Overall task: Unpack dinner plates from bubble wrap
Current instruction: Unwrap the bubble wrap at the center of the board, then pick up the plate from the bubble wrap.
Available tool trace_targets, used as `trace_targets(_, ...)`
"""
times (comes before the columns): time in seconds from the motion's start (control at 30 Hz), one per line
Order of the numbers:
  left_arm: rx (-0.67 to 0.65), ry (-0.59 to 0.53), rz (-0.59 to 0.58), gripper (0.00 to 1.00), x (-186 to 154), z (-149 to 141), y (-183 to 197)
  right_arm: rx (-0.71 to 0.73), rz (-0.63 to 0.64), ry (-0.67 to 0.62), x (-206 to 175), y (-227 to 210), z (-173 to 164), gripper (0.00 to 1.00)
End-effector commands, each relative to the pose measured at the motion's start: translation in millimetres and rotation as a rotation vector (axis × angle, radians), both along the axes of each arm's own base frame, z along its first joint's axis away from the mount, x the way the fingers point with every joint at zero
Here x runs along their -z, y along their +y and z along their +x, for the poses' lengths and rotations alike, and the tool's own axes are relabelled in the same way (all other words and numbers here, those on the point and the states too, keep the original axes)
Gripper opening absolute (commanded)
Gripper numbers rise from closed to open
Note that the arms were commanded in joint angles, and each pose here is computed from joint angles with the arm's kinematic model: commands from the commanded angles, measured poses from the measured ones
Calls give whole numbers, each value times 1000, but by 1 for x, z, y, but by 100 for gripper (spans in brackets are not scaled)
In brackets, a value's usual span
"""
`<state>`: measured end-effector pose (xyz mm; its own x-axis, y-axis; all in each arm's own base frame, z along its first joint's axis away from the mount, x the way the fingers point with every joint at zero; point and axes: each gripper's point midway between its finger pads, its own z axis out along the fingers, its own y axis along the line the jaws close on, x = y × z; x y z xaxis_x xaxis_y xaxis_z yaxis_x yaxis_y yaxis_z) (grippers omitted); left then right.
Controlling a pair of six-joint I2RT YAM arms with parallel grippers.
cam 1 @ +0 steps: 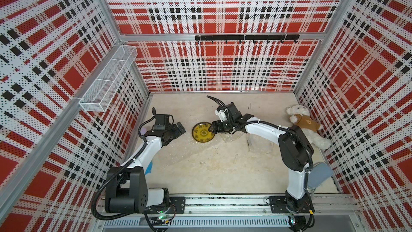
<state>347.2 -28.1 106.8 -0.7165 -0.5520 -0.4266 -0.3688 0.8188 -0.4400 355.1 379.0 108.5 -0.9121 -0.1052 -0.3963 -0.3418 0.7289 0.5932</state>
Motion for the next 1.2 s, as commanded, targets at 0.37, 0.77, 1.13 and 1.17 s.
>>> trace_targets(0.37, -3, -36, -30, 99, 0, 9, 0, 286, 143, 226, 25, 15, -19, 61)
trace_targets(0.77, 1, -40, -37, 99, 1, 8, -2, 362, 189, 249, 41, 20, -11, 49)
trace_targets(1.13, -1, -40, -41, 99, 3, 7, -2, 397, 141, 241, 48, 9, -15, 49)
trace_targets(1.17, 1, -39, -41, 99, 3, 7, -2, 397, 139, 235, 47, 8, -15, 50)
